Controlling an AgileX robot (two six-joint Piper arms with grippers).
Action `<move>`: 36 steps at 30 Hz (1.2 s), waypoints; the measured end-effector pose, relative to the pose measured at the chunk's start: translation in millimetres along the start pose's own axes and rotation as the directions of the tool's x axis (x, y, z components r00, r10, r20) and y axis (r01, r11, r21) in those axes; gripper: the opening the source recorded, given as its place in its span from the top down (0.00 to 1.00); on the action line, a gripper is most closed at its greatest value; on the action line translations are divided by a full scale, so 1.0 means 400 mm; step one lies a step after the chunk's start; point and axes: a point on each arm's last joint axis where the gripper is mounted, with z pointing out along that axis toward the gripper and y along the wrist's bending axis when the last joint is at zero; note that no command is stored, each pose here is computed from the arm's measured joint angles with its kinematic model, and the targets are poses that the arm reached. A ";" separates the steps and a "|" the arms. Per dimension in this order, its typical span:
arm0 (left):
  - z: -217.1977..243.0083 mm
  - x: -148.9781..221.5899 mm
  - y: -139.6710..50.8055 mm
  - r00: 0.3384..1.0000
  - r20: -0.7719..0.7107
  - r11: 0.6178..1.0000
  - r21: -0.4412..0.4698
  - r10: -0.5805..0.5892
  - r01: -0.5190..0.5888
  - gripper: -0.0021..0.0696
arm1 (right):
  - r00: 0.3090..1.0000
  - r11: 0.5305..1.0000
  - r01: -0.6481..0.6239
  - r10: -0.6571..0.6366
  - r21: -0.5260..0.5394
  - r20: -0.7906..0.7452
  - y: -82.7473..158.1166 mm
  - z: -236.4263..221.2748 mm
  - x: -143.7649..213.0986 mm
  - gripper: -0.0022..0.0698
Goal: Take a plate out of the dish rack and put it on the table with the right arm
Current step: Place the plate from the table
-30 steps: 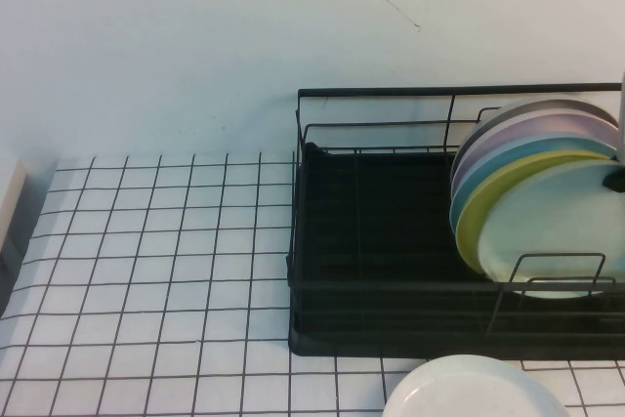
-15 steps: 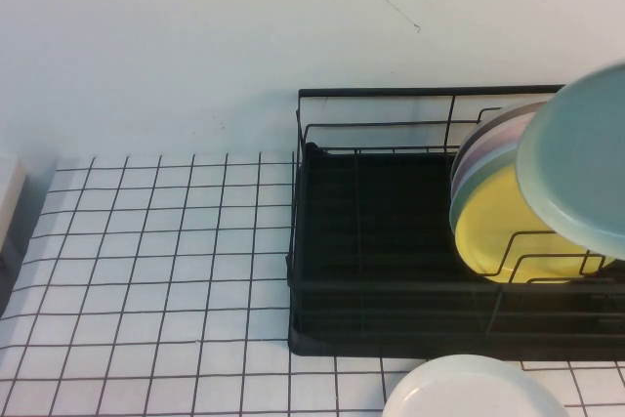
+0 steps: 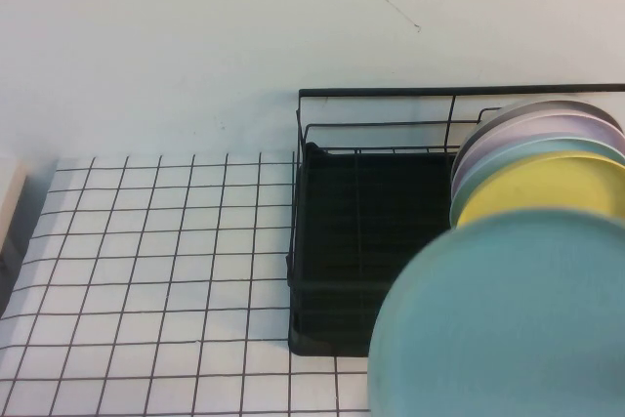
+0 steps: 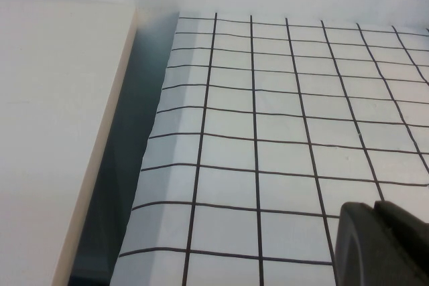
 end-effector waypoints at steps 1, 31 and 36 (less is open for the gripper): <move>0.000 0.000 0.000 1.000 0.000 1.000 0.000 0.000 0.000 0.98 | 0.999 0.998 -0.046 0.046 -0.033 -0.020 -0.004 0.021 0.038 0.84; 0.000 0.000 0.000 1.000 0.000 1.000 0.000 0.000 0.000 0.98 | 0.985 0.990 -0.127 0.133 0.067 -0.108 -0.170 0.217 0.230 0.84; 0.000 0.000 0.000 1.000 0.000 1.000 0.000 0.000 0.000 0.98 | 0.973 0.990 -0.135 0.142 0.051 -0.184 -0.206 0.256 0.237 0.84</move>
